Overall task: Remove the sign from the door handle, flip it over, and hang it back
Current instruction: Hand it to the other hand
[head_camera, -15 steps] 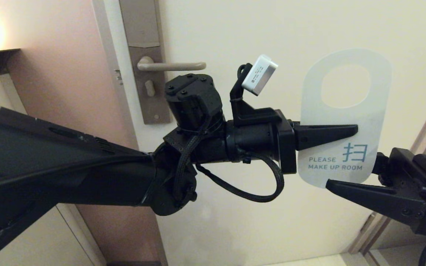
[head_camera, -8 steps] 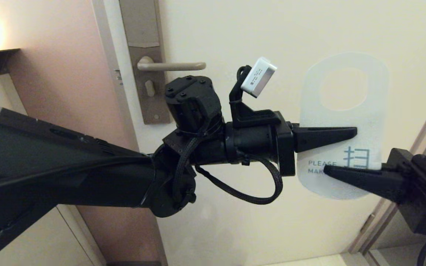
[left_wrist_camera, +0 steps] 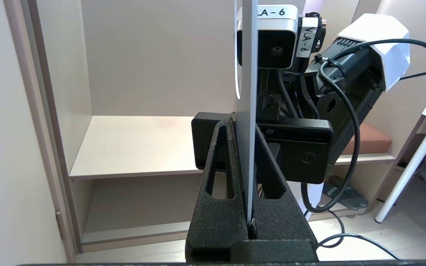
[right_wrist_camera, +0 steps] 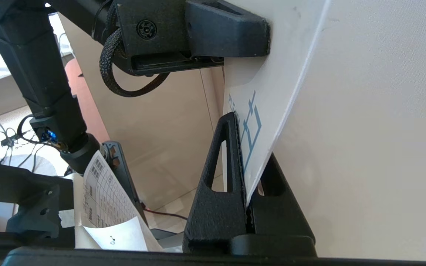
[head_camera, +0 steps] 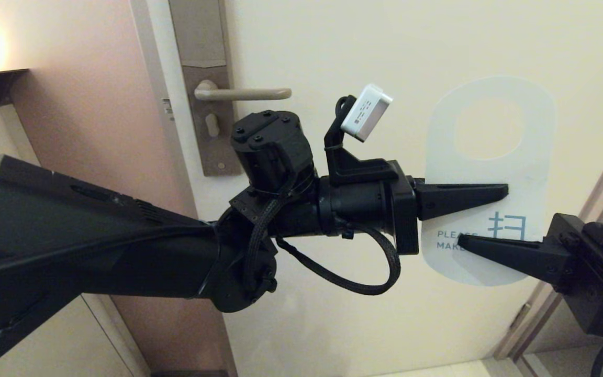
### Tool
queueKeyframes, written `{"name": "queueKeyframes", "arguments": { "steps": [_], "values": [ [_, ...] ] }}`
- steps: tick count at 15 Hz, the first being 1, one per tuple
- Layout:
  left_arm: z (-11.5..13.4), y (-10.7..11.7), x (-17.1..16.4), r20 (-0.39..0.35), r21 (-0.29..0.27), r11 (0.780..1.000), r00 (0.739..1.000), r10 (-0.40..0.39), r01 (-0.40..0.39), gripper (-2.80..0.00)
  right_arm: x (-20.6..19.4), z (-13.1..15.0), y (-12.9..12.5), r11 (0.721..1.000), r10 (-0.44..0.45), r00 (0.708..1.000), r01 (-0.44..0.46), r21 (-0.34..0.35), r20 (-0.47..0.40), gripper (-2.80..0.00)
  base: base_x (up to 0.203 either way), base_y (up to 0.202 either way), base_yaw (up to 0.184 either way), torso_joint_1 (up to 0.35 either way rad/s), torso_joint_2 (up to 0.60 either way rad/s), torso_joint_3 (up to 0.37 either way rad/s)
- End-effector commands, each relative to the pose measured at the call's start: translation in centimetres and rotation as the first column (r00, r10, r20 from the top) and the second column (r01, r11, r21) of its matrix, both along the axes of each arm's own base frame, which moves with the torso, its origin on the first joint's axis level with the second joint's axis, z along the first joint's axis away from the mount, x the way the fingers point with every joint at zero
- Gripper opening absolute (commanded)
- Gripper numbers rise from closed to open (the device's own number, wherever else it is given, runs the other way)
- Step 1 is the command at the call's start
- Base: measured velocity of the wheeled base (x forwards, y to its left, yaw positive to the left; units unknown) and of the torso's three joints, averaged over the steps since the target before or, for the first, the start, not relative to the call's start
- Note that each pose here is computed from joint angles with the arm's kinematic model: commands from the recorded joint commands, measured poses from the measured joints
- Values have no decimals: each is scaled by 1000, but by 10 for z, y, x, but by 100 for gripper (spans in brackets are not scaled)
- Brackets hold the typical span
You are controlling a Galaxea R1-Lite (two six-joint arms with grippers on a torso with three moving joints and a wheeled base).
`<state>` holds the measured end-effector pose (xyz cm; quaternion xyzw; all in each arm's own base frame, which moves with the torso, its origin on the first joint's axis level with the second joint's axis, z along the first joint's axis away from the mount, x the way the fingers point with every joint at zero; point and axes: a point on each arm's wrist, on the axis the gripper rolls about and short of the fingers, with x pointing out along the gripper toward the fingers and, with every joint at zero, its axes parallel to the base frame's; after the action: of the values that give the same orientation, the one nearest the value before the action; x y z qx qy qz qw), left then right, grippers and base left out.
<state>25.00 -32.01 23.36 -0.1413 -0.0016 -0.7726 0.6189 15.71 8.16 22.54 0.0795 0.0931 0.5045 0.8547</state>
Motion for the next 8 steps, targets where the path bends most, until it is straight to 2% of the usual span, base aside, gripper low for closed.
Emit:
{"name": "queueKeyframes", "arguments": {
  "steps": [1, 4, 5, 8],
  "values": [
    [0, 0, 0, 3, -3, 1000, 1000, -3, 3, -280, 0, 1, 0, 1000, 6, 1000, -6, 3, 4, -280, 0, 0, 0, 0, 0, 0],
    [-1, -1, 0, 4, -3, 1000, 1000, 1, -1, -280, -1, 0, 0, 1000, 5, 1000, -5, 2, 2, -280, 0, 0, 0, 0, 0, 0],
    [-2, -1, 0, 3, -1, 1000, 1000, 1, -1, 0, -1, 0, 0, 1000, 6, 1000, -6, 2, 2, -280, 0, 0, 0, 0, 0, 0],
    [-2, 0, -1, -2, 2, 1000, 1000, -3, 3, 0, -1, 0, 0, 1000, 7, 1000, -7, 1, 0, -280, 0, 0, 0, 0, 0, 0]
  ]
}}
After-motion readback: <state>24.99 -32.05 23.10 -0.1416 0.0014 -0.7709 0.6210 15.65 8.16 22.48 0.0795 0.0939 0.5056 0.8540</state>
